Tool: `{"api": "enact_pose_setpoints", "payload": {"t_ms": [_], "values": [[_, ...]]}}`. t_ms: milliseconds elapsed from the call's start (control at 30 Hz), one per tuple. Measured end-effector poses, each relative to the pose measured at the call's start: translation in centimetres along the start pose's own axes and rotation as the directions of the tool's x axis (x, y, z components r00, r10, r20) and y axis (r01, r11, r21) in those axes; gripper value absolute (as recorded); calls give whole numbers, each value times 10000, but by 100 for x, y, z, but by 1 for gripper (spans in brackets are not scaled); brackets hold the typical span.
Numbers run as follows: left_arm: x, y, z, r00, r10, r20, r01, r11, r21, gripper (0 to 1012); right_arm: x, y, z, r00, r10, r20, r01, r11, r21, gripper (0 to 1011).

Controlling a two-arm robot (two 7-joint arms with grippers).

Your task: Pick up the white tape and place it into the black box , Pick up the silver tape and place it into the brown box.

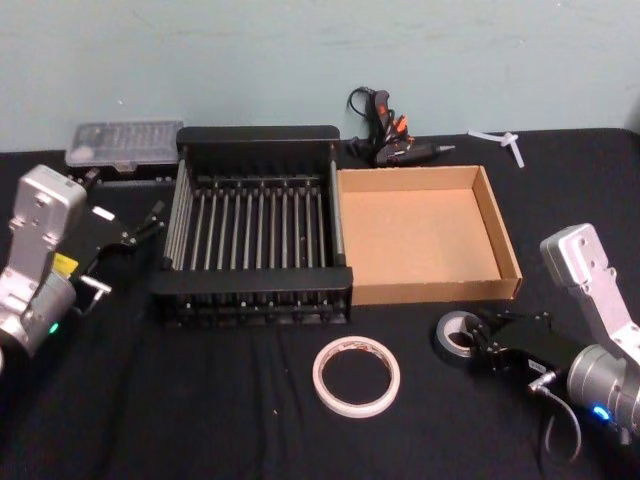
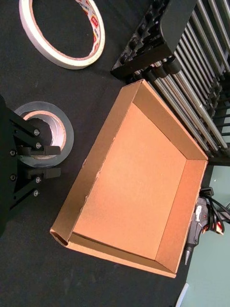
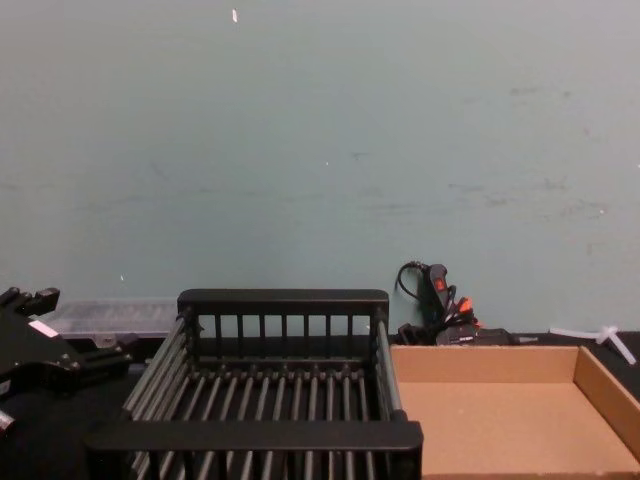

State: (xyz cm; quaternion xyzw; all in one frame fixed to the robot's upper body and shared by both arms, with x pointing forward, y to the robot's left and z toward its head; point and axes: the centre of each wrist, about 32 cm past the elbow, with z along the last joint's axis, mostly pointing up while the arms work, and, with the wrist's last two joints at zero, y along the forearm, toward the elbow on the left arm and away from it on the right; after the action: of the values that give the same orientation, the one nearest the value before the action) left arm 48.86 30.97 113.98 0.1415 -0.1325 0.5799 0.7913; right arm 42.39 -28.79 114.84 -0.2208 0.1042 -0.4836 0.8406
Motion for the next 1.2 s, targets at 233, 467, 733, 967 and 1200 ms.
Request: {"api": "enact_pose_setpoints", "payload": {"t_ms": [233,467,733,967,1200], "values": [[0,0,0,10000,0,0,0,10000,0,1001,0,0,0,10000,0,0,0,10000,0,152],[0,0,0,10000,0,0,0,10000,0,1002,22,-43,17,9998,205,-40,-204,9995,260,151],[0,0,0,10000,0,0,0,10000,0,1001,55,-164,133,9968,794,137,-802,9933,836,152],[0,0,0,10000,0,0,0,10000,1,1001,65,-252,277,9949,971,289,-1004,9834,1514,152],[0,0,0,10000,0,0,0,10000,0,1001,92,-244,432,9965,694,468,-777,9752,2073,152]]}}
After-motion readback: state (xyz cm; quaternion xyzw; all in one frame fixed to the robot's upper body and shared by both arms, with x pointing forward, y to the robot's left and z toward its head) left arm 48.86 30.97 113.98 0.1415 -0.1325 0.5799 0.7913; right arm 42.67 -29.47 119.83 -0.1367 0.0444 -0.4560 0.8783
